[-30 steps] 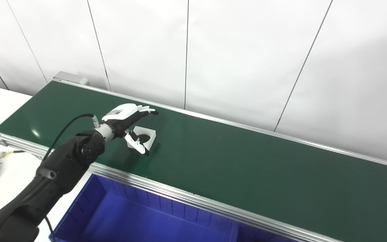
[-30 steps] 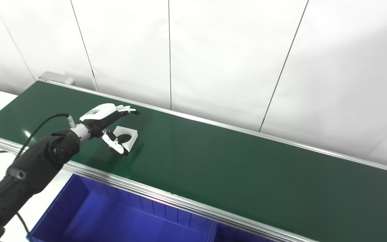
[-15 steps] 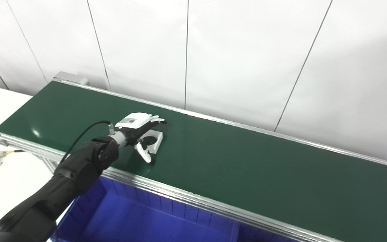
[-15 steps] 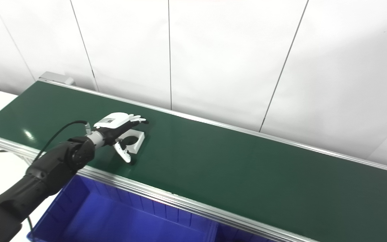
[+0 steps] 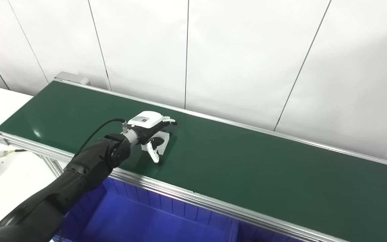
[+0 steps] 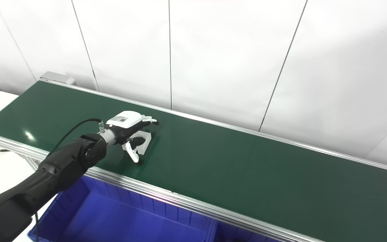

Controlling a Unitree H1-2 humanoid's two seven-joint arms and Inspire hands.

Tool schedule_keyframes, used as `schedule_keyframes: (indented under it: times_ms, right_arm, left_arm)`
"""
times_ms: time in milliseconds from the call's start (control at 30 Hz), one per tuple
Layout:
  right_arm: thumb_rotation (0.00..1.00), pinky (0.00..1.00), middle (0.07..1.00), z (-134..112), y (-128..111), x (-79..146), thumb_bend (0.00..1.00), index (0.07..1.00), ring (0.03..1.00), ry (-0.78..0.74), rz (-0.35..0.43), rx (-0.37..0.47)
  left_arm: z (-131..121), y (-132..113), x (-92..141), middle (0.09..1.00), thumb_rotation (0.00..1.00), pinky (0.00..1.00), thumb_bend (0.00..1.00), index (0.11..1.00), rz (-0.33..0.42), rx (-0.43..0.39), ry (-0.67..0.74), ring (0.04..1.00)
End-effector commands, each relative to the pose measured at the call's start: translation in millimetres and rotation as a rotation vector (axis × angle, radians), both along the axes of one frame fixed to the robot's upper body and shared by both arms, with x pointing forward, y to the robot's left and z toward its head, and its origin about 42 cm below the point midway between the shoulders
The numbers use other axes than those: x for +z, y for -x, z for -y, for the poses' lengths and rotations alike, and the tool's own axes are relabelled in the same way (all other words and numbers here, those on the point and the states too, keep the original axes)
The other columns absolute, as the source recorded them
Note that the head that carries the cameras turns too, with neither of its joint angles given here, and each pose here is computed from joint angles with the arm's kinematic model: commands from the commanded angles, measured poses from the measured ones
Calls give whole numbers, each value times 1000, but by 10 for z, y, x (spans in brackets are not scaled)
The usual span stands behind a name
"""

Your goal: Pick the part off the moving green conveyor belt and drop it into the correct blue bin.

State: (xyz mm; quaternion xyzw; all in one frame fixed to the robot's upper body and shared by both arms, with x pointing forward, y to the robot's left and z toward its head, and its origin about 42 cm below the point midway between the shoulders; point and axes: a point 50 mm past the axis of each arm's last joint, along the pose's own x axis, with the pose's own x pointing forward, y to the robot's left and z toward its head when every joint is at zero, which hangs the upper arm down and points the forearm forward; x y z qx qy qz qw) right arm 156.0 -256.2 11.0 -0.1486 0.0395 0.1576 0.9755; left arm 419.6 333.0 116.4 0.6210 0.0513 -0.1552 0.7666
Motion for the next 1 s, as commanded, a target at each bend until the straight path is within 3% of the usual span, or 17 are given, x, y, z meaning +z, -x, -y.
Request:
schedule_keyframes:
  times_ms: [0, 67, 100, 200, 500, 700, 800, 933, 967]
  right_arm:
    - [407, 747, 870, 6, -13, 117, 950, 924, 824, -32, 79, 10]
    - [411, 757, 873, 9, -9, 120, 950, 925, 828, -30, 80, 9]
    - [419, 754, 871, 9, -7, 122, 949, 924, 826, -24, 83, 8]
    - [416, 755, 870, 10, -3, 122, 948, 923, 827, -22, 84, 5]
    - [432, 758, 870, 11, -3, 129, 939, 928, 828, -28, 85, 3]
    - [430, 768, 866, 17, -17, 126, 934, 930, 826, -24, 86, 3]
    - [435, 761, 870, 22, -25, 125, 931, 931, 826, -19, 87, 5]
    - [431, 769, 871, 28, -29, 126, 929, 933, 827, -30, 84, 3]
    - [426, 768, 867, 28, -32, 130, 924, 934, 825, -34, 84, 2]
  left_arm:
    - [-88, -126, 200, 840, 0, 556, 631, 820, 36, 81, -6, 666]
    - [-71, -126, 195, 703, 0, 472, 551, 718, 32, 89, -5, 583]
    - [-62, -125, 191, 537, 0, 433, 526, 615, 27, 90, -11, 527]
    - [-57, -131, 164, 476, 0, 440, 514, 539, 7, 97, -35, 512]
    - [-52, -141, 100, 497, 0, 407, 517, 490, -56, 188, -83, 492]
    - [-69, -128, 126, 507, 0, 407, 518, 484, -59, 210, -71, 498]
    - [-64, -95, 192, 522, 0, 430, 516, 477, -24, 198, -11, 517]
    - [-1, 32, 407, 521, 0, 439, 515, 477, 79, 166, 107, 520]
    - [31, 81, 473, 517, 0, 412, 504, 495, 107, 153, 139, 453]
